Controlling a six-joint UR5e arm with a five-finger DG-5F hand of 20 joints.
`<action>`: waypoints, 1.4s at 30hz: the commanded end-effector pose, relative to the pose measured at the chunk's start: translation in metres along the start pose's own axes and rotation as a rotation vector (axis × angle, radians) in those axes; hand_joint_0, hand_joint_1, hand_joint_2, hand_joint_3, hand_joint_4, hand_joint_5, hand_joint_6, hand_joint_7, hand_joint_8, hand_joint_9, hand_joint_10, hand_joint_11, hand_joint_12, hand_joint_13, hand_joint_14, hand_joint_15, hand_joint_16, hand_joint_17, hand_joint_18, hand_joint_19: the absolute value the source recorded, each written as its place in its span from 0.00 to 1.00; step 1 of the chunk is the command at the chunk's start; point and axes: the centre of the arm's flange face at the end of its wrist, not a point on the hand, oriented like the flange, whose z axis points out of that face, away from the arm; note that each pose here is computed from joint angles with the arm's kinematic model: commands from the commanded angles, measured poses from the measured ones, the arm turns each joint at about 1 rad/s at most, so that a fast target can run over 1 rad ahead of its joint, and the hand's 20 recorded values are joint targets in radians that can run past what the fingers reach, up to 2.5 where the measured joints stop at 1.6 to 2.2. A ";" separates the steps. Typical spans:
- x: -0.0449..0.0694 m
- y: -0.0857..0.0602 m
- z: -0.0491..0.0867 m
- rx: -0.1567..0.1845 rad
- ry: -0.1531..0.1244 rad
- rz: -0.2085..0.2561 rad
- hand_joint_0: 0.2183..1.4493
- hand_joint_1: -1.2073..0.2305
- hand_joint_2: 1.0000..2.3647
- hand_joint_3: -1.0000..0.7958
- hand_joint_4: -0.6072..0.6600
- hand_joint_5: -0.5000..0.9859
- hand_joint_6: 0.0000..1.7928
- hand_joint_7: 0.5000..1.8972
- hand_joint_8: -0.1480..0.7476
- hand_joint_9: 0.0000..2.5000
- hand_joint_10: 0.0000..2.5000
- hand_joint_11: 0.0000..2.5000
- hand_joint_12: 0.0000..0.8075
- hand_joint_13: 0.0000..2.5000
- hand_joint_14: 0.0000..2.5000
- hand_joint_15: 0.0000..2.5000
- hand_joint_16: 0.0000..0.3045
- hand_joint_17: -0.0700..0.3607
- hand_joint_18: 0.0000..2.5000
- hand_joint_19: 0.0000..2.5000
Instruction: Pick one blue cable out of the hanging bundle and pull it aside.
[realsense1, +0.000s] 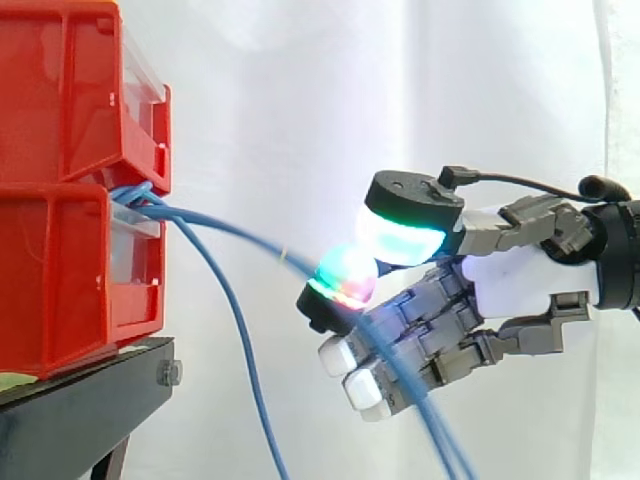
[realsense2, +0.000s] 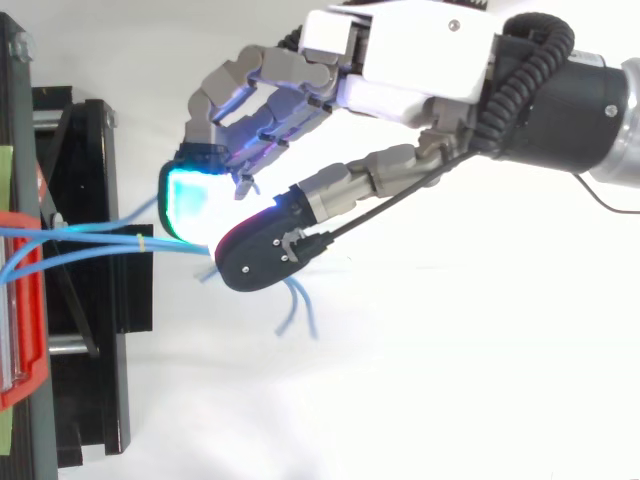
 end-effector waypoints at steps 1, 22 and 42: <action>-0.001 0.003 -0.004 0.001 0.000 -0.001 0.32 0.35 0.00 0.30 0.55 0.24 0.53 0.24 0.45 0.32 0.01 0.17 0.39 0.28 0.01 0.15 0.14 0.39 0.21 0.13; 0.015 -0.011 0.010 -0.057 -0.067 0.059 0.23 0.42 0.00 0.29 0.65 0.28 0.28 0.53 0.47 0.33 0.01 0.15 0.41 0.29 0.01 0.15 0.16 0.42 0.22 0.13; 0.052 -0.079 0.041 -0.232 -0.160 0.026 0.23 0.42 0.00 0.29 0.70 0.26 0.28 0.38 0.46 0.32 0.00 0.13 0.40 0.29 0.01 0.15 0.16 0.42 0.21 0.14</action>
